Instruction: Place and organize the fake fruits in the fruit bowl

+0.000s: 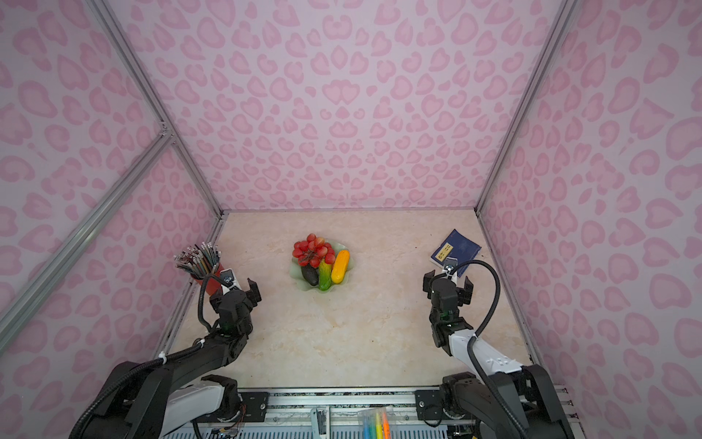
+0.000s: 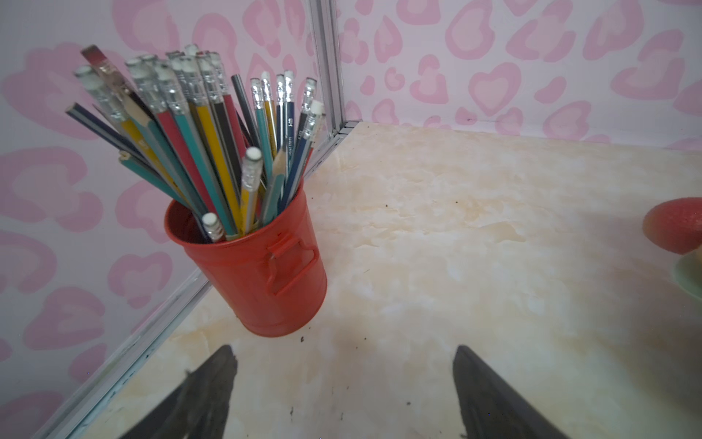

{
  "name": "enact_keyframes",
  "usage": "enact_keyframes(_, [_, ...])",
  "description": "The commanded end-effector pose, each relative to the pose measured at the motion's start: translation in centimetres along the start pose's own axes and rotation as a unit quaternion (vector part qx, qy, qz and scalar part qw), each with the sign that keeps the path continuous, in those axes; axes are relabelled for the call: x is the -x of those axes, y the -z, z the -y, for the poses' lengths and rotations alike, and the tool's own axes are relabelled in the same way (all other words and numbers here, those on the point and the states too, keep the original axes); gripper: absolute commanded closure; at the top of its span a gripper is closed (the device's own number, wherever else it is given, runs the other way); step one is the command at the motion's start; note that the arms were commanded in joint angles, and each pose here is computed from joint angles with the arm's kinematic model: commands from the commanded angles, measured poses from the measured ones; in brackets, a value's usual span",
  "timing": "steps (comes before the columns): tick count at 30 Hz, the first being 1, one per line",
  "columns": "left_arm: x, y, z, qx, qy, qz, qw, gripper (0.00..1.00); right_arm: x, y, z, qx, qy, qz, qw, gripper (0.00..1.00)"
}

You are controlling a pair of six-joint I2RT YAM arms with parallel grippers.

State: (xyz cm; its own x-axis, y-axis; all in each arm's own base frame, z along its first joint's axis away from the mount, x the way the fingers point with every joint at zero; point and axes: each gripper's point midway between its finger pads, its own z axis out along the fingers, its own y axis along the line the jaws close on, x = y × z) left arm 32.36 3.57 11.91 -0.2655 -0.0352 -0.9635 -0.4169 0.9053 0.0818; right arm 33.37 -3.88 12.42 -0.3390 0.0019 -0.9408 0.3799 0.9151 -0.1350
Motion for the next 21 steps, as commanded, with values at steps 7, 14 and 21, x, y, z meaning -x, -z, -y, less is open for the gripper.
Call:
enact_keyframes(7, [3.4, -3.1, 1.6, -0.039, 0.016, 0.07, 0.997, 0.09, 0.2, -3.4, -2.5, 0.042, -0.005, 0.073, 0.996, 0.0])
enact_keyframes(14, [1.4, -5.2, 2.0, -0.104, 0.038, 0.01, 0.994, 0.09, 0.0, -3.7, -3.2, 0.064, 0.002, 0.068, 0.996, 0.0])
enact_keyframes(21, [1.6, -5.1, 2.0, -0.101, 0.035, 0.018, 0.994, 0.02, -0.3, -4.1, -2.8, 0.05, 0.003, 0.042, 0.998, 0.0])
